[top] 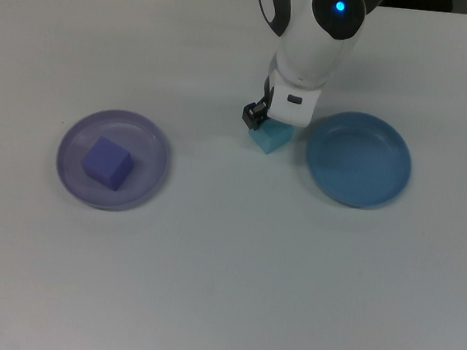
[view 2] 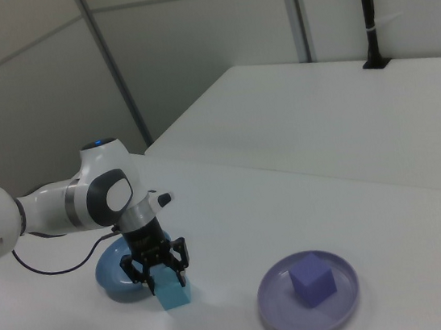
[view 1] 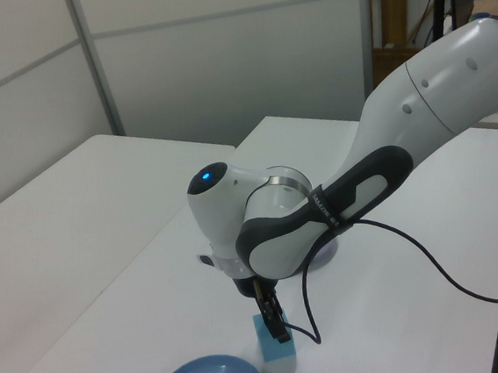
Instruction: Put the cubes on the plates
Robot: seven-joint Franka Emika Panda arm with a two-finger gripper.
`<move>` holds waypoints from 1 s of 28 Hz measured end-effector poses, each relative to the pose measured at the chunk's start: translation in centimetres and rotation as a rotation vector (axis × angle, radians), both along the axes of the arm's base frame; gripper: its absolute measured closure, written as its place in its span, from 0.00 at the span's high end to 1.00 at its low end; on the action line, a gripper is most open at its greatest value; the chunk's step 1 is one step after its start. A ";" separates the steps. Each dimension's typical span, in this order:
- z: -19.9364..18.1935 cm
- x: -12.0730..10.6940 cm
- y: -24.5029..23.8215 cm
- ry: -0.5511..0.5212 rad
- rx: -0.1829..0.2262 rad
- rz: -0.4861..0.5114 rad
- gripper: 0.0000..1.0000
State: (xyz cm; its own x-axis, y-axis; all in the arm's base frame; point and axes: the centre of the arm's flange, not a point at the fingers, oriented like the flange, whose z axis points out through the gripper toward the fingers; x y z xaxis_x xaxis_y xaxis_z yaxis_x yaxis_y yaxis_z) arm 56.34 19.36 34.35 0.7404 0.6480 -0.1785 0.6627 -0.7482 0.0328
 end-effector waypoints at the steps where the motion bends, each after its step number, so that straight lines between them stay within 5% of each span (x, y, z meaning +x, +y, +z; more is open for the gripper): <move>1: 0.1 0.0 0.0 -0.002 0.000 -0.001 0.63; 14: 6.2 -1.1 4.9 -0.108 0.059 -0.079 0.57; 20: 4.5 -2.6 11.1 -0.125 0.060 -0.118 0.55; 28: 2.5 -0.2 13.4 -0.163 0.080 -0.176 0.55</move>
